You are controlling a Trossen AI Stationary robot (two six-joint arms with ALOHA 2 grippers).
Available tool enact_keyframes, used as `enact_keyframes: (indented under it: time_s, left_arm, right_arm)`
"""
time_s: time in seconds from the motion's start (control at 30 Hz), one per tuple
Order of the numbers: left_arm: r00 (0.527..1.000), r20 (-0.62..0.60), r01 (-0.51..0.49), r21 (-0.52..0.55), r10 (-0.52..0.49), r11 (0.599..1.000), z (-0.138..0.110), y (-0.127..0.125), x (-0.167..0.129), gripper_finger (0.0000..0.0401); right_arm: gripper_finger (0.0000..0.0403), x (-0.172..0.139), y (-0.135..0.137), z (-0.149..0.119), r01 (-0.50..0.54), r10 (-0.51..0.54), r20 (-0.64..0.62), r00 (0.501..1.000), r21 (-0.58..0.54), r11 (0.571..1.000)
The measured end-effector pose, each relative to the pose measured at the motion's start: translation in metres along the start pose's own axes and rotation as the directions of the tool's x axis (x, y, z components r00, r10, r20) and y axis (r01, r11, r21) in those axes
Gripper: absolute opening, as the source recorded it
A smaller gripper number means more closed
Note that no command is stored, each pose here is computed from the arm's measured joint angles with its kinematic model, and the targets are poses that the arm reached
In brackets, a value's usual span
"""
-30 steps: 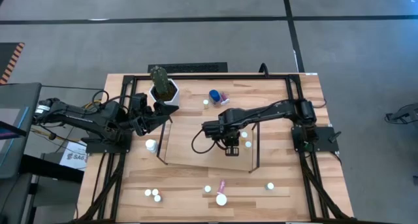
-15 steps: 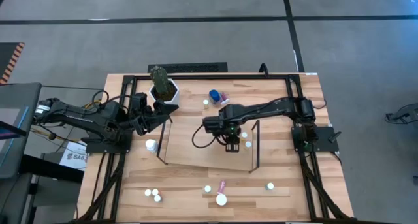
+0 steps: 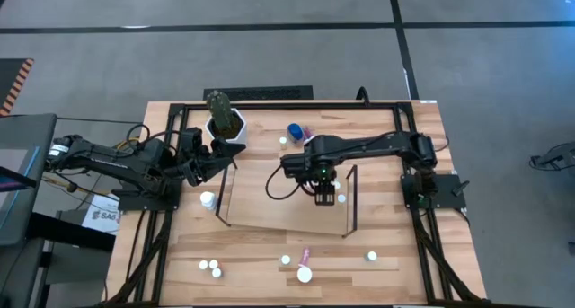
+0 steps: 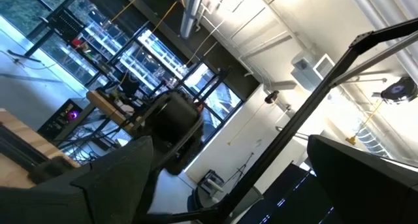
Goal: Pick and place medicine bottles onto shelf by color
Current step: Put the blue pill bottle on the shelf
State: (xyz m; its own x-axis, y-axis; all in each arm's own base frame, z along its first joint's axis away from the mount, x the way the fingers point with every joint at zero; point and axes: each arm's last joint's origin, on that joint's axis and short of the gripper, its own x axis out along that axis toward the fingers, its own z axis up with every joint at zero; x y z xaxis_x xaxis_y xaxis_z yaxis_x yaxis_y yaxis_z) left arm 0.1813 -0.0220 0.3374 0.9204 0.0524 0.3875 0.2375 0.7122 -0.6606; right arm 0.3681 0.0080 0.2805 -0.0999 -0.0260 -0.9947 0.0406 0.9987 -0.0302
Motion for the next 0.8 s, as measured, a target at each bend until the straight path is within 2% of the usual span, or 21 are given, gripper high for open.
enact_keyframes:
  time_s: [0.13,0.27,0.53,0.67,0.8]
  left_arm:
    - [1.0,0.0,0.0,0.0,0.0,1.0,0.0,0.0,0.0,0.0393]
    - [1.0,0.003,0.002,-0.003,-0.002,1.0,0.0,0.0,0.0,0.0393]
    - [1.0,0.0,0.001,-0.022,-0.001,1.0,0.0,0.0,0.0,0.0393]
    - [1.0,-0.005,0.005,-0.046,-0.005,0.999,0.0,0.0,0.0,0.0393]
    - [0.998,-0.039,0.04,-0.077,-0.043,0.996,-0.001,-0.001,0.0,0.0393]
  right_arm:
    - [0.0229,-0.02,-0.004,-0.014,0.027,-0.028,0.053,0.998,0.02,0.999]
    - [0.0229,-0.046,-0.007,-0.034,0.01,-0.025,0.14,0.99,0.105,0.994]
    - [0.0228,-0.099,0.012,-0.096,-0.114,0.006,0.331,0.944,0.307,0.945]
    - [0.0228,-0.103,0.035,-0.13,-0.194,0.045,0.355,0.934,0.397,0.897]
    - [0.0229,-0.092,0.065,-0.16,-0.273,0.118,0.304,0.945,0.541,0.796]
